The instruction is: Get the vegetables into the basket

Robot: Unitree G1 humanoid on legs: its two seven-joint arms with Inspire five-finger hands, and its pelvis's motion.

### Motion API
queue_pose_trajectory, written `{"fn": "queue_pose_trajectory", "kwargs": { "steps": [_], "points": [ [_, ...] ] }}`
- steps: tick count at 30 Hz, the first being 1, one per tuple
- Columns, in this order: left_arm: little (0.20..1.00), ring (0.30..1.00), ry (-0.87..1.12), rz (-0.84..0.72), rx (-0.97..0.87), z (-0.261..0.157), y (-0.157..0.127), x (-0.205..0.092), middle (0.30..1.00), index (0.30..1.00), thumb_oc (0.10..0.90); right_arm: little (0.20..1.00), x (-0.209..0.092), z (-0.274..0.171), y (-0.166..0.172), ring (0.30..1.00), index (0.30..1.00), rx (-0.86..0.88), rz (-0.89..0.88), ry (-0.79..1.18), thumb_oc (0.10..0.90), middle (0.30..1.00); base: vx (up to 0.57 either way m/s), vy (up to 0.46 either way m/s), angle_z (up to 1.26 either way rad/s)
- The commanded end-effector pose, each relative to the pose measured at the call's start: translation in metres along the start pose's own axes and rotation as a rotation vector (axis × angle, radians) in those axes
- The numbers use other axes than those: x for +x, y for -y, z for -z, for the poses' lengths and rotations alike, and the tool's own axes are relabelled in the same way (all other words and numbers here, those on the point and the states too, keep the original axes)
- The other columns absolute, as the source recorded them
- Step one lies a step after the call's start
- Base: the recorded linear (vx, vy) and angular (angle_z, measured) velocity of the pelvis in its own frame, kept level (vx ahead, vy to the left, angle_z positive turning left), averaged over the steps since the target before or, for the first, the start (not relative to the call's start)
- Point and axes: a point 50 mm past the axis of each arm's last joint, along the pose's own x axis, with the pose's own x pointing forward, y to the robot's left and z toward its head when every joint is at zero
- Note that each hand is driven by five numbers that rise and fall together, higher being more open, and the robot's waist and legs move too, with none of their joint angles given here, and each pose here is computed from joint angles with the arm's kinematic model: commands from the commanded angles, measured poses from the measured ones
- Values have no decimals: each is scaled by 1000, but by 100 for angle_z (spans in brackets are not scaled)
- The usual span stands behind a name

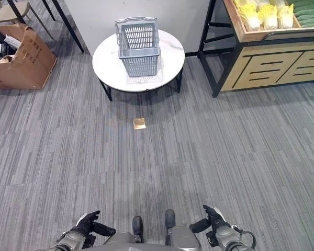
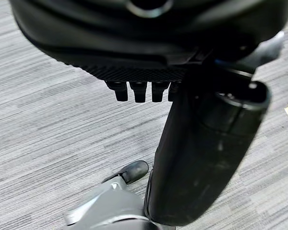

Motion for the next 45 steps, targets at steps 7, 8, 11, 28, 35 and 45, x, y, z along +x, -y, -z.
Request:
{"fn": "queue_pose_trajectory", "kwargs": {
  "steps": [7, 8, 11, 28, 35, 45],
  "points": [
    [1000, 1000, 32, -31, -18, -8, -7, 1, 1000, 1000, 900, 1000, -4, 17, 24, 1000, 1000, -31, 72, -46, 900, 1000, 144, 2, 6],
    [1000, 1000, 29, -25, -17, -7, -4, 1, 1000, 1000, 900, 1000, -4, 18, 24, 1000, 1000, -32, 71, -48, 900, 1000, 141, 81, -4],
    [1000, 1000, 23, -9, -22, -1, 0, 0, 1000, 1000, 900, 1000, -5, 18, 24, 1000, 1000, -31, 65, -41, 900, 1000, 378, 246, -32],
    [1000, 1000, 4, -46, 26, 5, -23, -1, 1000, 1000, 900, 1000, -2, 8, -7, 1000, 1000, -25, -28, -19, 900, 1000, 150, 289, -47],
    [1000, 1000, 2, -28, 36, 3, -18, 0, 1000, 1000, 900, 1000, 0, -5, -10, 1000, 1000, -35, -39, 30, 900, 1000, 251, 76, 14],
    [1000, 1000, -34, 8, 4, 13, -5, -2, 1000, 1000, 900, 1000, -1, 0, -2, 1000, 1000, -58, -37, 25, 900, 1000, 263, -149, 46]
  ]
}}
